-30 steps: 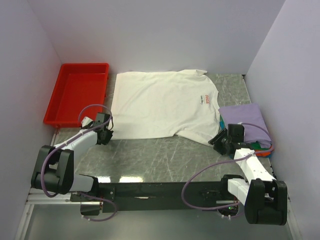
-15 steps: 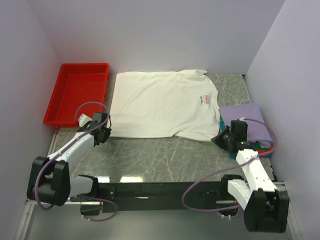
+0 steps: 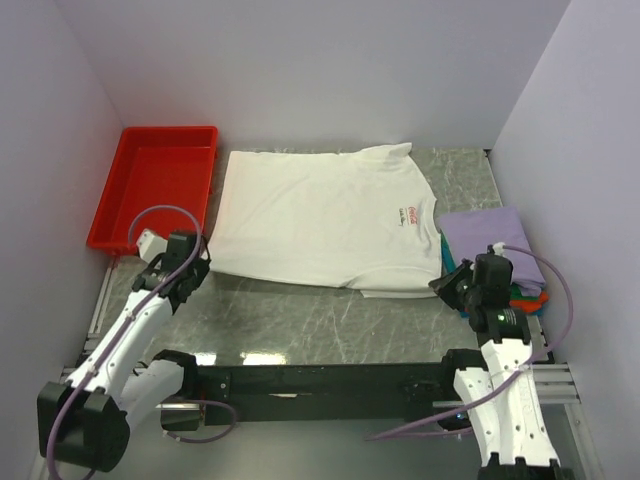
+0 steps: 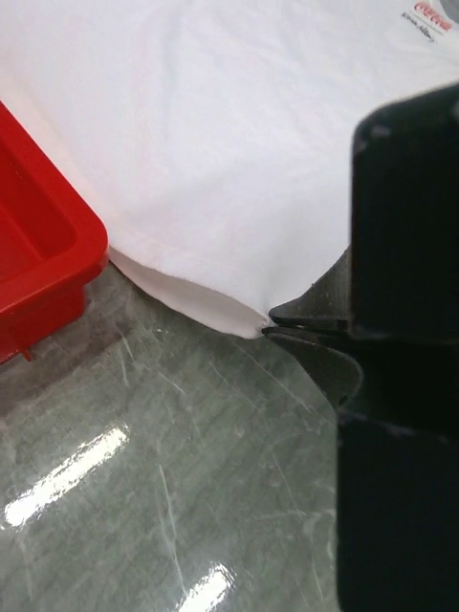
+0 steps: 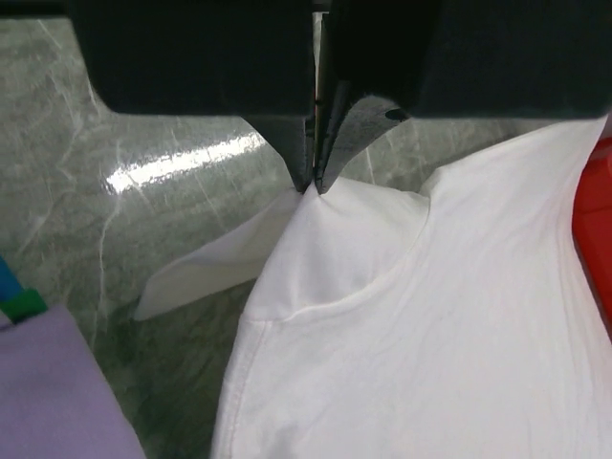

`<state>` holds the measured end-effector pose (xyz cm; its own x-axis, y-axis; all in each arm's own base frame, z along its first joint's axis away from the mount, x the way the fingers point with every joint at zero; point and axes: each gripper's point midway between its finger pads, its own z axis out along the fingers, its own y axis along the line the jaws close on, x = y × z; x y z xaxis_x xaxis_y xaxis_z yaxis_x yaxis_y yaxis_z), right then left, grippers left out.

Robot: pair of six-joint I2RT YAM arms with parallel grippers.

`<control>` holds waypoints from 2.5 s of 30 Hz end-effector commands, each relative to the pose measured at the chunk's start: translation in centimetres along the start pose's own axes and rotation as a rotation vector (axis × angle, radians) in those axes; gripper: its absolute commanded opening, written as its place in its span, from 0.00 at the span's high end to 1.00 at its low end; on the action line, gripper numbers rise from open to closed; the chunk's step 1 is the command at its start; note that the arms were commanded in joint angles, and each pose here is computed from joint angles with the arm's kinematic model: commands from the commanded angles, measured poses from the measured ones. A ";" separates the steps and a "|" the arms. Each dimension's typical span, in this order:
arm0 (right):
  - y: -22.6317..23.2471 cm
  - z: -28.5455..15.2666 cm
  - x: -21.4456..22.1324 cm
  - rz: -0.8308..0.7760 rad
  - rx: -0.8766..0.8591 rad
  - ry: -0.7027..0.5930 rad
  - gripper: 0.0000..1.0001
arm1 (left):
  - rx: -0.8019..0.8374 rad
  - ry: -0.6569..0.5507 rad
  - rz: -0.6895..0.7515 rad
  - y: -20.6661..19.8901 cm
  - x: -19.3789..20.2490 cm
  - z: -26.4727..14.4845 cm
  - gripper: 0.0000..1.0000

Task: Fold and stack the t-shirts
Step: Flatten the tshirt out, then fold the tshirt

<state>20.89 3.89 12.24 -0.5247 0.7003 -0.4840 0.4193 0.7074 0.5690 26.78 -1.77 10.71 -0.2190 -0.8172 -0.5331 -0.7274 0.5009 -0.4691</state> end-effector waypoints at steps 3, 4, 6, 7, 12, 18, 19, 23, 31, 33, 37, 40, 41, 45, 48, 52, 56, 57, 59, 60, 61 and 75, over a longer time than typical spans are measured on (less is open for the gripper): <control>0.9 -3.9 -0.1 -0.016 -0.044 -0.045 1.00 | -0.008 -0.038 0.012 1.5 -1.1 -1.9 0.99; 0.6 -4.2 0.3 -0.016 -0.036 -0.034 1.00 | 0.005 -0.043 0.005 1.6 -1.2 -2.3 0.99; 0.7 -5.0 0.5 -0.021 -0.049 -0.038 1.00 | 0.004 -0.042 0.007 2.1 -1.2 -2.6 0.99; 0.7 -5.1 0.6 -0.020 -0.053 -0.039 1.00 | 0.017 -0.047 0.001 2.1 -1.3 -2.9 0.99; 1.8 -5.1 -0.3 -0.019 -0.089 -0.061 1.00 | 0.089 -0.048 0.007 0.3 -1.5 -2.9 1.00; 4.6 -2.0 -3.3 -0.025 -0.112 -0.044 1.00 | 0.044 -0.017 0.066 -3.5 -1.7 -0.3 0.99; 4.9 -1.4 -3.9 -0.022 -0.109 -0.043 1.00 | -0.005 -0.001 0.089 -3.5 -1.1 1.0 1.00; 5.8 2.2 -5.6 -0.014 -0.073 -0.002 1.00 | -0.017 0.001 0.107 -7.0 -1.7 2.9 0.99; 8.1 7.5 -8.2 -0.010 -0.080 0.059 1.00 | -0.100 0.031 0.143 -9.7 -1.0 7.1 0.99; 8.3 8.7 -8.8 -0.009 -0.068 0.070 1.00 | -0.111 0.028 0.140 -10.3 -1.2 7.4 0.99; 8.3 10.2 -9.2 -0.002 -0.059 0.095 1.00 | -0.123 0.026 0.130 -10.4 -1.5 8.2 0.99; 8.3 10.8 -9.5 0.008 -0.063 0.099 1.00 | -0.126 0.022 0.124 -10.3 -1.9 8.5 0.99; 8.2 10.9 -9.7 0.013 -0.066 0.098 1.00 | -0.127 0.021 0.122 -10.3 -2.0 8.6 0.99; 7.8 11.0 -10.1 0.027 -0.070 0.091 1.00 | -0.141 0.020 0.119 -10.0 -2.3 9.1 0.99; 7.4 10.8 -10.6 0.042 -0.083 0.083 1.00 | -0.136 0.017 0.117 -10.1 -2.5 9.2 0.99; 7.3 10.8 -11.1 0.048 -0.090 0.083 1.00 | -0.147 0.025 0.120 -10.1 -2.3 9.8 0.99; 7.5 11.0 -11.4 0.052 -0.098 0.087 1.00 | -0.146 0.030 0.117 -10.5 -2.3 10.2 0.99; 7.5 11.1 -11.5 0.051 -0.098 0.086 1.00 | -0.149 0.031 0.120 -10.5 -2.3 10.4 0.99; 7.2 11.3 -11.4 0.060 -0.095 0.092 1.00 | -0.149 0.028 0.120 -10.8 -2.4 10.6 0.99; 7.2 11.5 -11.4 0.060 -0.100 0.092 1.00 | -0.151 0.030 0.124 -10.8 -2.3 10.9 0.99; 7.0 11.6 -11.4 0.066 -0.096 0.094 1.00 | -0.145 0.027 0.128 -11.3 -2.6 11.0 0.99; 7.6 12.3 -11.7 0.041 -0.128 0.133 0.46 | -0.057 0.064 0.135 -12.8 -2.6 11.3 0.53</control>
<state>37.96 2.43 10.64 -0.6240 0.7264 -0.2881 0.4397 0.6311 0.6391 42.80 -2.44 7.68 -0.3791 -0.7631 -0.5234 -0.7753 0.5708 -0.2706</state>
